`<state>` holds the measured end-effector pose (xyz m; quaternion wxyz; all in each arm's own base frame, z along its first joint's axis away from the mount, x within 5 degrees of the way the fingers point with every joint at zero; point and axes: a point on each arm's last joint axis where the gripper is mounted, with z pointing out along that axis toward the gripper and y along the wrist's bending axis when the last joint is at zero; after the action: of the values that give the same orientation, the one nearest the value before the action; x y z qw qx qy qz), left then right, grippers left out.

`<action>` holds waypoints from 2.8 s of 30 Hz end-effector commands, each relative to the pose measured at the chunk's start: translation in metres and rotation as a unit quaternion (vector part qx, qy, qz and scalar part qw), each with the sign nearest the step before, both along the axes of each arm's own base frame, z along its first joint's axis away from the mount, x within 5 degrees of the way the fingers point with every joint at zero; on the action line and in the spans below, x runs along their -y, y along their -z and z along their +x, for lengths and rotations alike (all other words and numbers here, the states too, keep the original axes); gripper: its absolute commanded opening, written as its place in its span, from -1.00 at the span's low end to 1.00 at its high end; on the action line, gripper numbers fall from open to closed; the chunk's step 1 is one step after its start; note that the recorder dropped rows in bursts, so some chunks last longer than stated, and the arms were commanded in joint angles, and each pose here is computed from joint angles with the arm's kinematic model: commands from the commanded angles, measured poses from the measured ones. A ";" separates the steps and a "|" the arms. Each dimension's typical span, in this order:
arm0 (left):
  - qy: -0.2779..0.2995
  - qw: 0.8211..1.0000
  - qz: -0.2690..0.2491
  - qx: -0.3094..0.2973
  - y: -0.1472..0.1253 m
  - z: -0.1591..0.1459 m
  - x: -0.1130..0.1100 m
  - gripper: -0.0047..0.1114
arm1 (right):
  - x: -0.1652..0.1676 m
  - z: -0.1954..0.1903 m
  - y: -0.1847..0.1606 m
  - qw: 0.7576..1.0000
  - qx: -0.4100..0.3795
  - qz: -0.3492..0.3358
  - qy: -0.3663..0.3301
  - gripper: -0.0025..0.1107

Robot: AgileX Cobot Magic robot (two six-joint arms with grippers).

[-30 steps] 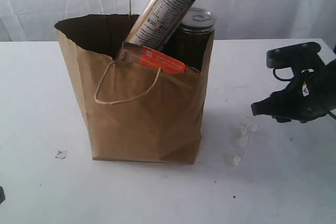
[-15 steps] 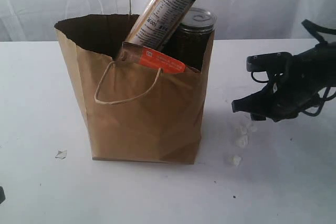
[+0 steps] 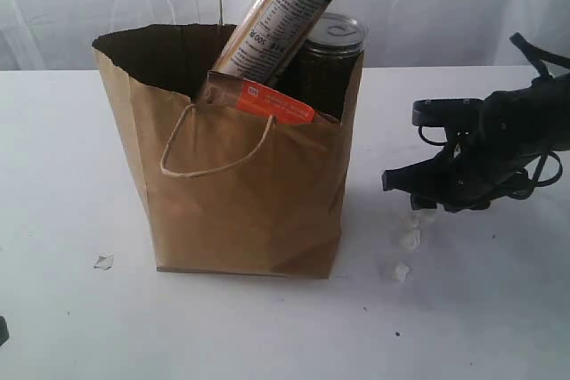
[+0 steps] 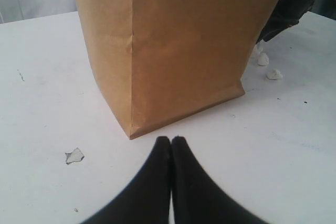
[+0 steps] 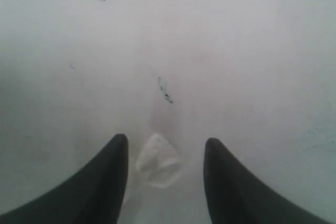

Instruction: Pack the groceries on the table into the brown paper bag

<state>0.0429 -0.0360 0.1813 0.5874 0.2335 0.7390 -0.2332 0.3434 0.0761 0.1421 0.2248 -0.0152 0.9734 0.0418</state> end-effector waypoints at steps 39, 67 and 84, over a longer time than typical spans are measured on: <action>0.001 1.000 -0.002 -0.002 0.001 0.000 0.000 -0.92 | 0.020 -0.081 -0.144 0.966 0.255 0.049 -0.013 -0.96; 0.001 1.000 -0.002 -0.002 0.001 0.000 0.000 -0.92 | -0.069 -0.167 -0.233 0.871 0.389 0.181 -0.241 -0.96; 0.001 1.000 -0.002 -0.002 0.001 0.000 0.000 -0.92 | -0.086 -0.142 -0.213 0.879 0.379 0.171 -0.231 -0.01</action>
<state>0.0429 -0.0360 0.1813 0.5874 0.2335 0.7390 -0.2332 0.2013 0.1611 0.3513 0.5489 -0.2139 0.7686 0.2493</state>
